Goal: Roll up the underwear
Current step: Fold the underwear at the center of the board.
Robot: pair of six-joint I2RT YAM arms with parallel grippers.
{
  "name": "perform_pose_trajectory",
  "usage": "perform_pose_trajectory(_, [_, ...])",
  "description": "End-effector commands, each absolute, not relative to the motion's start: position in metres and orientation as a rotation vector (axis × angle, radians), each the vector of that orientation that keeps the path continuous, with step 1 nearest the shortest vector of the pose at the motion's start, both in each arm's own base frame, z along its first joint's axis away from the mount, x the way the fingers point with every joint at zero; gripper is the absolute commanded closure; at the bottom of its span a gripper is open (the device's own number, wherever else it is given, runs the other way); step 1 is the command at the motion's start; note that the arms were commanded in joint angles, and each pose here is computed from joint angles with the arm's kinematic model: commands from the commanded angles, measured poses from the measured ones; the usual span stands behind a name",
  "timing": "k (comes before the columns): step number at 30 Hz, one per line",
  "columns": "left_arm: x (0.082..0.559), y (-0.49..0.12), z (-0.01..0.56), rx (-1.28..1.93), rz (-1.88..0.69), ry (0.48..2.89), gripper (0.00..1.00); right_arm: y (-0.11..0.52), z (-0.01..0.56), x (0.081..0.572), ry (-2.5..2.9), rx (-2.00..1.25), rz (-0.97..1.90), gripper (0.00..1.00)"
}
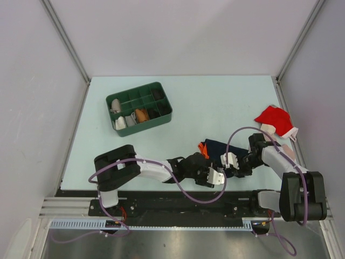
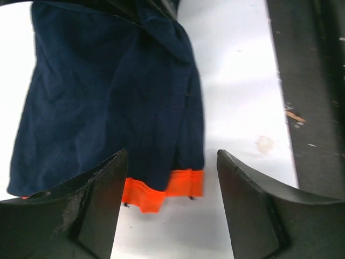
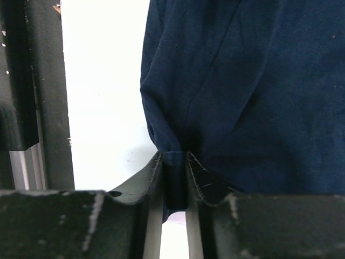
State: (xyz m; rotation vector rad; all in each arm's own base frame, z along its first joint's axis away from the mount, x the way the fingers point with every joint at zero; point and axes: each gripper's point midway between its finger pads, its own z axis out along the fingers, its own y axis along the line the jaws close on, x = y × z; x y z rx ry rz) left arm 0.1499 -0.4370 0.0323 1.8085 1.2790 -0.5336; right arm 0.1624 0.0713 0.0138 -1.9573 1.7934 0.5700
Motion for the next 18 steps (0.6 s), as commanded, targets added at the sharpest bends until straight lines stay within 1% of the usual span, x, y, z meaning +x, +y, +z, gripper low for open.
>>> perform_pose_trajectory(1, [0.165, -0.442, 0.029, 1.797, -0.428, 1.273, 0.29, 0.068, 0.005, 0.141, 1.849, -1.978, 0.655, 0.79])
perform_pose_trajectory(4, [0.165, -0.439, 0.022, 1.819, -0.417, 1.291, 0.39, 0.07, 0.01, 0.14, 1.844, -1.965, 0.676, 0.81])
perform_pose_trajectory(5, [0.164, -0.438, 0.02, 1.828, -0.421, 1.296, 0.47, 0.07, 0.011, 0.14, 1.85, -1.95, 0.684, 0.81])
perform_pose_trajectory(7, [0.162, -0.436, 0.015, 1.846, -0.424, 1.311, 0.55, 0.073, 0.019, 0.141, 1.838, -1.928, 0.719, 0.82])
perform_pose_trajectory(8, [0.161, -0.435, 0.014, 1.853, -0.428, 1.314, 0.65, 0.074, 0.021, 0.141, 1.837, -1.921, 0.731, 0.83])
perform_pose_trajectory(10, [0.157, -0.433, 0.011, 1.874, -0.441, 1.319, 0.74, 0.076, 0.028, 0.141, 1.828, -1.913, 0.752, 0.84])
perform_pose_trajectory(11, [0.156, -0.432, 0.01, 1.879, -0.445, 1.323, 0.84, 0.077, 0.029, 0.141, 1.826, -1.913, 0.764, 0.84])
perform_pose_trajectory(14, [0.148, -0.429, 0.013, 1.926, -0.479, 1.322, 1.0, 0.075, 0.038, 0.141, 1.835, -1.882, 0.782, 0.85])
perform_pose_trajectory(18, [0.128, -0.433, 0.037, 1.976, -0.611, 1.265, 1.0, 0.077, 0.05, 0.137, 1.839, -1.875, 0.807, 0.86])
